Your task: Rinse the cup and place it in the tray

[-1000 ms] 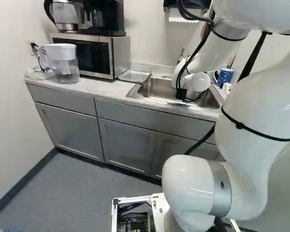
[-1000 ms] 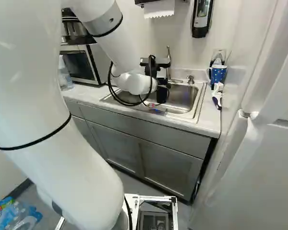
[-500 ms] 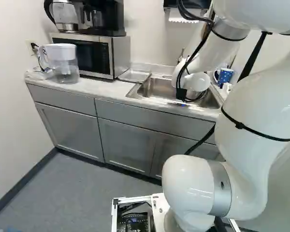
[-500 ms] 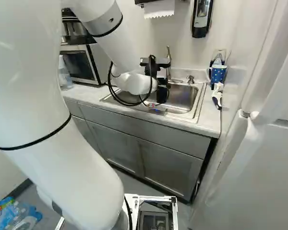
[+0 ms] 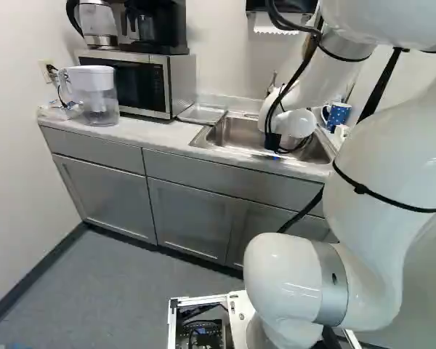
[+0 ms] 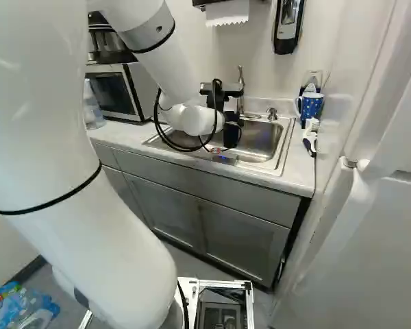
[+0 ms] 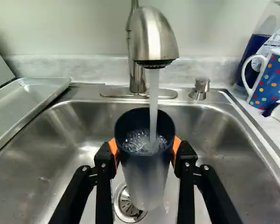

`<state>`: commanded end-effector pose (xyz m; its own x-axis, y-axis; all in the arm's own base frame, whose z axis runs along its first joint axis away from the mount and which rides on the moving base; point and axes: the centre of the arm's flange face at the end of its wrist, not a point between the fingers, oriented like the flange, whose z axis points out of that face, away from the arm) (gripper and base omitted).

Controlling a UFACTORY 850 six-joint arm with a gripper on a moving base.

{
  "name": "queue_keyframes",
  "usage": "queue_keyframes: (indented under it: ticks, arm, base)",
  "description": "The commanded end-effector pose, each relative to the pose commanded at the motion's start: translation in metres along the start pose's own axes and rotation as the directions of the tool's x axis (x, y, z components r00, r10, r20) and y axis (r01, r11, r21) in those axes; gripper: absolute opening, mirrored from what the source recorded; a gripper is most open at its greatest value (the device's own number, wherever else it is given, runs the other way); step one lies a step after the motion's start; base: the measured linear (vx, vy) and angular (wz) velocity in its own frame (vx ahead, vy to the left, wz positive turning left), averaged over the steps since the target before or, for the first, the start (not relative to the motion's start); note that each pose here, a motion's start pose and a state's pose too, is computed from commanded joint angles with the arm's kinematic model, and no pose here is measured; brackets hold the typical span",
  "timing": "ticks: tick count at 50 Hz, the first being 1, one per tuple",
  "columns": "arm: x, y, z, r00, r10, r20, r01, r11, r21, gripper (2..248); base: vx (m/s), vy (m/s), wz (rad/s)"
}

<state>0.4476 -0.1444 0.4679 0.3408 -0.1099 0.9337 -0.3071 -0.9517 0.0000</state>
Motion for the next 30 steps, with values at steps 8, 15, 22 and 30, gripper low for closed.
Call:
queue_keyframes:
  ticks: [8, 15, 22, 30]
  arm:
    - [0.0, 0.0, 0.0, 1.0, 0.0, 0.0, 0.0, 1.0, 0.0, 125]
    - [0.0, 0.0, 0.0, 1.0, 0.0, 0.0, 0.0, 1.0, 0.0, 125]
    - [0.0, 0.0, 0.0, 1.0, 0.0, 0.0, 0.0, 1.0, 0.0, 125]
    - [0.0, 0.0, 0.0, 1.0, 0.0, 0.0, 0.0, 1.0, 0.0, 125]
  base:
    - [0.0, 0.0, 0.0]
    - [0.0, 0.0, 0.0]
    - [0.0, 0.0, 0.0]
    - [0.0, 0.0, 0.0]
